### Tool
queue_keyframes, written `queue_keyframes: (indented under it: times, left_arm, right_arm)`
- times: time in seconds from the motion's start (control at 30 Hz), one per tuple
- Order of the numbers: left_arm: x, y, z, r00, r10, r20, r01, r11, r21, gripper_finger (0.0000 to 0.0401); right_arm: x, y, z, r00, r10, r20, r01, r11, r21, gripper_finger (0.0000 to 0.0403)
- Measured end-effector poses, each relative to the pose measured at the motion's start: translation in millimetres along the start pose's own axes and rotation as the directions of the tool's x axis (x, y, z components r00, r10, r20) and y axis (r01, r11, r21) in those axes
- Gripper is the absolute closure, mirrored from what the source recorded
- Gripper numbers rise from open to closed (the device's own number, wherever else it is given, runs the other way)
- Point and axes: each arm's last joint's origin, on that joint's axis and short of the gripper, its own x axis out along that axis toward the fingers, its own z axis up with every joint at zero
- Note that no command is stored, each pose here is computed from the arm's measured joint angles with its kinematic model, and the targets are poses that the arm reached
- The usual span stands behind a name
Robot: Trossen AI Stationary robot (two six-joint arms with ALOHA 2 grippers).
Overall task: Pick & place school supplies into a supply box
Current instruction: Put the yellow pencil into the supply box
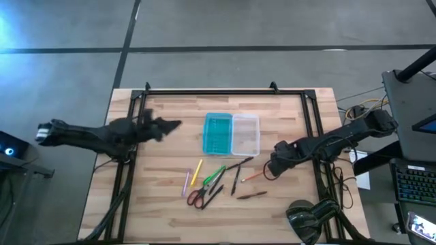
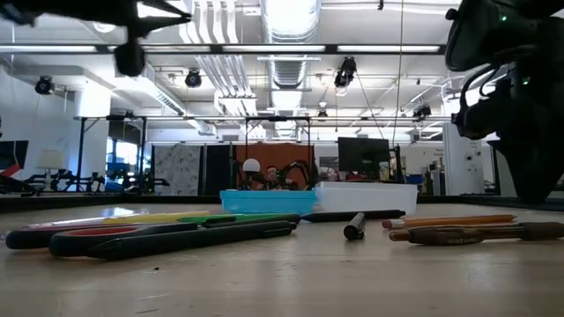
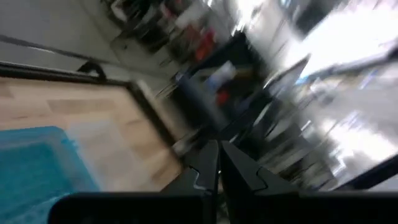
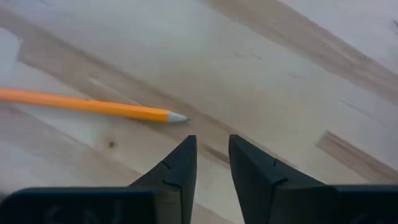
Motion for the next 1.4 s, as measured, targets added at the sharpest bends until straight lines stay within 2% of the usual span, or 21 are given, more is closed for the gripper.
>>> queue_keyframes:
  times: [0.07,0.2,0.3,0.47,0.57,0.63,0.73,0.8,0.9,1.0,1.1,1.23,1.4]
  left_arm:
    - [21,-9,-3,0.997,0.06,-0.049,-0.056,0.996,0.073,0.0401]
    - [61,-13,-15,0.964,0.19,-0.187,-0.166,0.977,0.134,0.0401]
    - [85,-25,-9,0.953,0.123,-0.275,-0.102,0.991,0.091,0.0401]
    - [124,-20,-17,0.92,0.187,-0.345,-0.159,0.981,0.108,0.0401]
    - [146,-21,-10,0.925,0.164,-0.342,-0.149,0.986,0.072,0.0401]
    - [160,-14,-13,0.904,0.178,-0.388,-0.153,0.984,0.096,0.0401]
    - [176,-13,-20,0.888,0.181,-0.424,-0.097,0.972,0.212,0.0401]
    - [183,-25,-20,0.892,0.151,-0.426,-0.032,0.962,0.273,0.0401]
    - [190,-32,-21,0.869,0.183,-0.461,-0.012,0.937,0.349,0.0401]
    - [198,-31,-26,0.836,0.226,-0.5,-0.006,0.915,0.403,0.0401]
    - [207,-34,-28,0.842,0.206,-0.499,0.03,0.905,0.425,0.0401]
    - [220,-29,-39,0.819,0.208,-0.535,0.071,0.889,0.453,0.0401]
    - [227,-37,-60,0.795,0.198,-0.573,0.196,0.811,0.552,0.0401]
  right_arm:
    - [0,3,1,0.999,0.039,-0.017,-0.039,0.999,-0.024,0.0332]
    - [-1,3,1,0.998,0.057,-0.022,-0.058,0.998,-0.035,0.0347]
    - [-6,3,1,0.996,0.083,-0.014,-0.084,0.996,-0.036,0.0356]
    - [-6,-4,0,0.992,0.122,0.002,-0.122,0.992,-0.028,0.0378]
    - [2,-12,-3,0.989,0.145,-0.001,-0.145,0.989,0.003,0.0392]
    - [7,-15,-4,0.98,0.201,0.006,-0.201,0.979,0.04,0.0394]
    - [11,-16,-5,0.962,0.272,0.025,-0.273,0.958,0.087,0.0395]
    - [9,-17,-5,0.953,0.301,0.036,-0.303,0.948,0.096,0.0395]
    - [5,-17,-4,0.946,0.317,0.063,-0.322,0.942,0.097,0.0395]
    - [4,-18,-4,0.945,0.319,0.073,-0.325,0.941,0.098,0.0395]
    - [9,-22,-5,0.956,0.286,0.058,-0.291,0.952,0.097,0.0395]
    - [17,-26,-7,0.958,0.286,0.028,-0.288,0.952,0.1,0.0395]
    - [18,-27,-8,0.95,0.311,0.036,-0.313,0.944,0.109,0.0395]
